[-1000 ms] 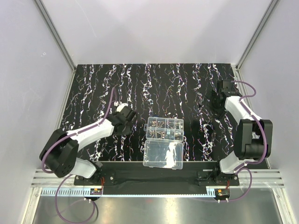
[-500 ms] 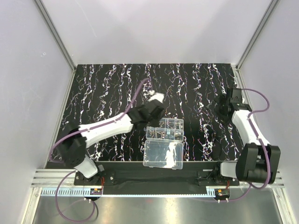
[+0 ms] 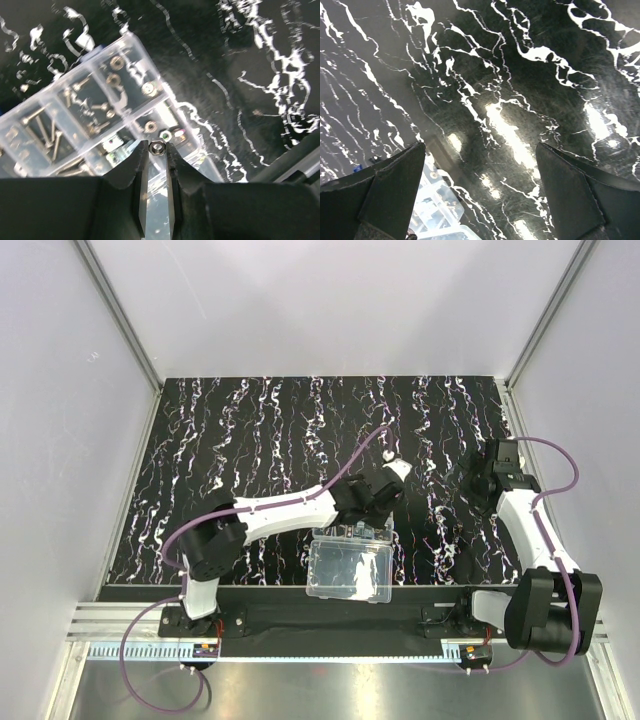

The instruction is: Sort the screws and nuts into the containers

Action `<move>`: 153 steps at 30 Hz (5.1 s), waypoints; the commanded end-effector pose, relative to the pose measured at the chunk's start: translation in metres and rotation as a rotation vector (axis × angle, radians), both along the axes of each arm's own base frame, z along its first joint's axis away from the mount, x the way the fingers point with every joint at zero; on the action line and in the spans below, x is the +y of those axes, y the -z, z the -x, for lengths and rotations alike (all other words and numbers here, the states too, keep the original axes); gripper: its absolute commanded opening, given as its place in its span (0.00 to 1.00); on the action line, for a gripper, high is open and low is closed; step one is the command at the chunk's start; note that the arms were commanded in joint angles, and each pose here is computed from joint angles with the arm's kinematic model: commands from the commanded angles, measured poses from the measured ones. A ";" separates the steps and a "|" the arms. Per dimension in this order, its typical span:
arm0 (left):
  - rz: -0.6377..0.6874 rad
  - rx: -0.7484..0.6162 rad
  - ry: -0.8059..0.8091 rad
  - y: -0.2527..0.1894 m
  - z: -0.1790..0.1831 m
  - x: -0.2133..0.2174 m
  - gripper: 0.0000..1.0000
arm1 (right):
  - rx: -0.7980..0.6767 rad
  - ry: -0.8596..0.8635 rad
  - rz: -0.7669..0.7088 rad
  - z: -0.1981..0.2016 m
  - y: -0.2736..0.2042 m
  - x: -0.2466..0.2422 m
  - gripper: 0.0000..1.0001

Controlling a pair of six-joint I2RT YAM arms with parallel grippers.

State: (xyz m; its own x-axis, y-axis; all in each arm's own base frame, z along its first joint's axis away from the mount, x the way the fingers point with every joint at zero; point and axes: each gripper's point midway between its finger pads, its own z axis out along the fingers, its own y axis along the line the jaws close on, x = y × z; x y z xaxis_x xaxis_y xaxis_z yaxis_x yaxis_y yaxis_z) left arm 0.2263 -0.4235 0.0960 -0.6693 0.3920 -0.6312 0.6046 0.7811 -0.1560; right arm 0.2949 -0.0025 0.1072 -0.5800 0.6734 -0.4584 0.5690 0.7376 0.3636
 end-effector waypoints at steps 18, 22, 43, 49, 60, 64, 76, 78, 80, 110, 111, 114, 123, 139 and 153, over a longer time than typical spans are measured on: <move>0.086 -0.091 -0.002 -0.062 -0.023 0.005 0.66 | 0.009 -0.038 0.042 -0.011 -0.008 -0.005 1.00; 0.129 -0.096 -0.223 -0.088 -0.054 0.069 0.67 | 0.006 -0.061 0.015 -0.015 -0.008 0.001 1.00; 0.007 0.119 -0.660 0.042 -0.018 0.256 0.59 | 0.092 -0.063 -0.012 -0.022 0.013 0.003 1.00; -0.067 0.110 -0.522 0.049 -0.010 0.220 0.59 | 0.109 -0.056 0.003 -0.014 0.017 0.001 1.00; -0.064 0.128 -0.400 0.049 0.008 0.184 0.60 | 0.129 -0.058 0.026 -0.005 0.020 -0.003 0.99; -0.080 0.144 -0.386 0.055 0.016 0.180 0.60 | 0.135 -0.061 0.029 -0.001 0.021 -0.003 1.00; -0.154 0.180 -0.341 0.071 0.031 0.179 0.60 | 0.143 -0.049 0.045 0.006 0.024 -0.006 1.00; -0.179 0.178 -0.353 0.074 0.031 0.182 0.59 | 0.144 -0.048 0.043 0.007 0.025 -0.005 1.00; -0.208 0.174 -0.355 0.077 0.031 0.184 0.57 | 0.142 -0.048 0.043 0.007 0.024 -0.005 1.00; -0.287 0.217 -0.383 0.089 0.049 0.197 0.28 | 0.144 -0.049 0.033 0.010 0.027 -0.003 1.00; -0.286 0.220 -0.382 0.090 0.050 0.196 0.26 | 0.143 -0.050 0.037 0.010 0.027 -0.004 1.00; -0.287 0.211 -0.389 0.090 0.048 0.197 0.21 | 0.142 -0.050 0.039 0.010 0.026 -0.004 1.00; -0.225 0.008 -0.508 0.031 0.016 0.212 0.13 | 0.139 -0.051 0.031 0.008 0.027 -0.003 1.00; 0.088 -0.113 -0.118 -0.061 -0.011 0.059 0.13 | 0.090 -0.054 0.045 0.012 0.017 -0.004 1.00; 0.052 -0.026 0.098 -0.014 0.013 -0.027 0.13 | 0.072 -0.081 -0.005 0.020 0.020 0.008 1.00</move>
State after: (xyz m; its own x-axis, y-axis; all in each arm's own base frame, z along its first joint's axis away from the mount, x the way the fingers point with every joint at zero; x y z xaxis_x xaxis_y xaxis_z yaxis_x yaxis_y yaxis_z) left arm 0.2116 -0.4280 0.0989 -0.6453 0.4221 -0.6367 0.6409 0.7527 -0.1505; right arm 0.2689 0.0010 0.0784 -0.6709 0.6363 -0.3808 0.5682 0.7711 0.2874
